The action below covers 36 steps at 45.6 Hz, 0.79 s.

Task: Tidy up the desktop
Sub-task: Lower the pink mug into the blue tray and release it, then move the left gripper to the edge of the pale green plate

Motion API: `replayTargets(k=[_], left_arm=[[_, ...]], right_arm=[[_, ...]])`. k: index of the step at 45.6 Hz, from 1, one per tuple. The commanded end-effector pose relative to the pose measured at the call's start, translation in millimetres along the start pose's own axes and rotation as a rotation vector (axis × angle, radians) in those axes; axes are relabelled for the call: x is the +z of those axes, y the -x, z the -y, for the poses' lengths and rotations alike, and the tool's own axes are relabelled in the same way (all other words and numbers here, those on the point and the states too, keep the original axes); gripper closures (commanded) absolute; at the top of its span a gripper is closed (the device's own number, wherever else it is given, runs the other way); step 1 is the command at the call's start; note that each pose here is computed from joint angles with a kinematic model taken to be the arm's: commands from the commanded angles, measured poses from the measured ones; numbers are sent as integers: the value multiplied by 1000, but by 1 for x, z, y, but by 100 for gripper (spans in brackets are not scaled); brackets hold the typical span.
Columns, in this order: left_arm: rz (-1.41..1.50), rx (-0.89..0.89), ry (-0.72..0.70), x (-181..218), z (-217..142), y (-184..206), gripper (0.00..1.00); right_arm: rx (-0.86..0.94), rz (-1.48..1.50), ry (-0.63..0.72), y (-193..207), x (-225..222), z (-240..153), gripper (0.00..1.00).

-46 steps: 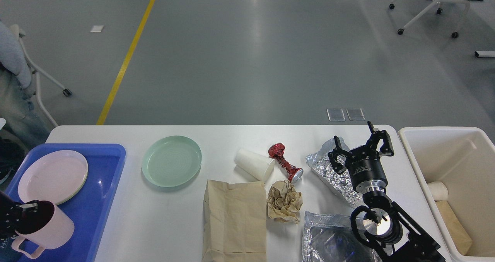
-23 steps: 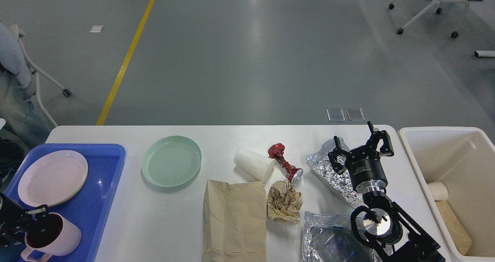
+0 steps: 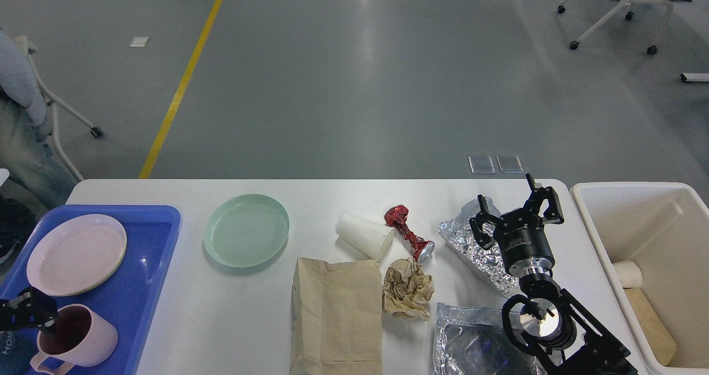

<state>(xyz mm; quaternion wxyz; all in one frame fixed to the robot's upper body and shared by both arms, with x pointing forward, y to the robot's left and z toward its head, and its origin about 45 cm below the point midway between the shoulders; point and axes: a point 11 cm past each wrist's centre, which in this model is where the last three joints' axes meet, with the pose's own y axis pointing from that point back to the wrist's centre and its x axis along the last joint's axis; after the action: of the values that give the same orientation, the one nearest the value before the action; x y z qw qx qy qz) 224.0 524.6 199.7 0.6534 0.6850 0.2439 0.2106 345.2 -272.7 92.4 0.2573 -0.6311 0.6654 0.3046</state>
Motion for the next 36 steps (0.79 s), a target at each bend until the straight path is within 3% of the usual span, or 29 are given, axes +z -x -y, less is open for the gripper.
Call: replayTargets(k=[1,12,17,25,36], left_arm=[[40,28,-17,9,-39,-1,7],[271,80,-63,101,-120,-3,5],[322,163,-23,154,-176,18,5],[408,237,43,224,-227,67,5],[447,172,171,250,-257,129,5]], right_arm=[[0,0,0,0,0,0,0],[0,0,0,0,0,0,0],[0,0,0,0,0,0,0],[0,0,0,0,0,0,0],[0,0,0,0,0,0,0]])
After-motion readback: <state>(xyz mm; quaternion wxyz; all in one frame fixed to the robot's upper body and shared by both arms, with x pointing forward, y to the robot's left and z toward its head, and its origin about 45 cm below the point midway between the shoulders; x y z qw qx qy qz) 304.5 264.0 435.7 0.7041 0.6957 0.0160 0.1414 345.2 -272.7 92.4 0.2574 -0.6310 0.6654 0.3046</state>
